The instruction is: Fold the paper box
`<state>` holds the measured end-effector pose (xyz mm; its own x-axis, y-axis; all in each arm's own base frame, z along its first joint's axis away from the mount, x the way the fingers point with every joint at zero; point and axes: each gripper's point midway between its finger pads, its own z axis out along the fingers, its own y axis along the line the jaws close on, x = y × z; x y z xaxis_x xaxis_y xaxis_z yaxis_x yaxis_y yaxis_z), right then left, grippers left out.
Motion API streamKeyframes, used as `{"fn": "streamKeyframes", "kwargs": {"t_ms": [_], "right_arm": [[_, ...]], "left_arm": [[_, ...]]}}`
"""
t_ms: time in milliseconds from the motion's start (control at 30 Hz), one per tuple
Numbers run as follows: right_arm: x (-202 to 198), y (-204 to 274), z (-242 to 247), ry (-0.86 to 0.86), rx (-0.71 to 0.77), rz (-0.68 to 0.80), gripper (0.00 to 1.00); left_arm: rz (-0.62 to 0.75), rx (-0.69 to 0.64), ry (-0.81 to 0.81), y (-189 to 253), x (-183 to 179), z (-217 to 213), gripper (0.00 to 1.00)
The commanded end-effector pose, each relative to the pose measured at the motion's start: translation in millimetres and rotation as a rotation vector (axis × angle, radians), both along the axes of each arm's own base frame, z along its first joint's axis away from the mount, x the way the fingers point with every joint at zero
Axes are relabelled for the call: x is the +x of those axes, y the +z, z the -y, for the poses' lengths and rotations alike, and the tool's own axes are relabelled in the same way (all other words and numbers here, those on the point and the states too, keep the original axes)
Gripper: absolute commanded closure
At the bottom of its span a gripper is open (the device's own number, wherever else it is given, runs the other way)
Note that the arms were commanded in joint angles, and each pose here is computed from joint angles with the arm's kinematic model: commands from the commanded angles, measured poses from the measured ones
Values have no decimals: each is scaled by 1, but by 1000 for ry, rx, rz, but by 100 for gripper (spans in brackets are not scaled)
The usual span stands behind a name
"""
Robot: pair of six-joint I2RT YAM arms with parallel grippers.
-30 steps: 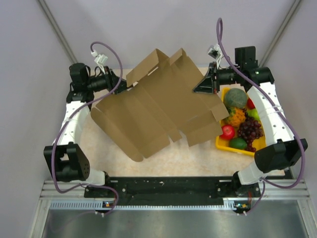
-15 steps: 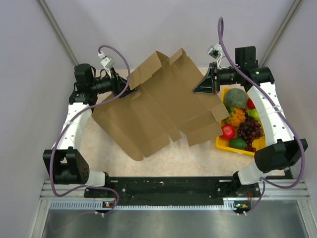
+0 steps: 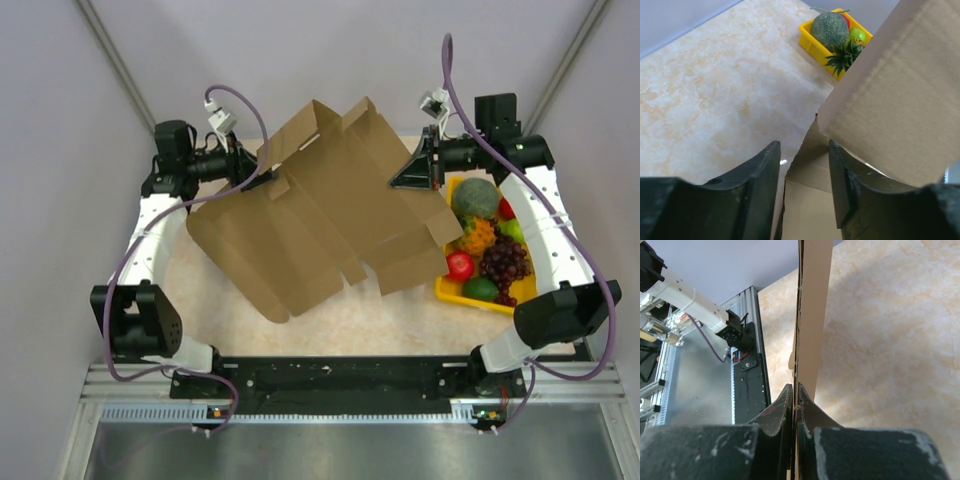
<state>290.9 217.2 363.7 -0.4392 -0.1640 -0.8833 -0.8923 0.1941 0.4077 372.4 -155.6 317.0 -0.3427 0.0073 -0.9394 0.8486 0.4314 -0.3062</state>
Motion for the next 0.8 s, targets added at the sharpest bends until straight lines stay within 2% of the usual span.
{"fn": "streamKeyframes", "kwargs": {"t_ms": [0,67,300,500,533,733,767], "right_arm": [[-18,41,0,67,77,147,100],[-18,42,1,66,77,148,100],[-18,42,0,71,81,151,100],[-18,42,-1,76,83,148,100],[-17,42,0,77,85,148,100],[-18,41,-1,89,89,145,100],[-19,42,-1,91,91,145,100]], "left_arm": [[38,-14,-44,12,4,5,48],[41,-15,-66,10,5,6,45],[-10,-19,-156,5,5,9,56],[-21,-57,-258,10,-6,24,57],[-35,-61,-263,10,-8,25,54],[-34,-66,-280,10,-8,24,54],[-29,-65,-267,15,-5,23,45]]}}
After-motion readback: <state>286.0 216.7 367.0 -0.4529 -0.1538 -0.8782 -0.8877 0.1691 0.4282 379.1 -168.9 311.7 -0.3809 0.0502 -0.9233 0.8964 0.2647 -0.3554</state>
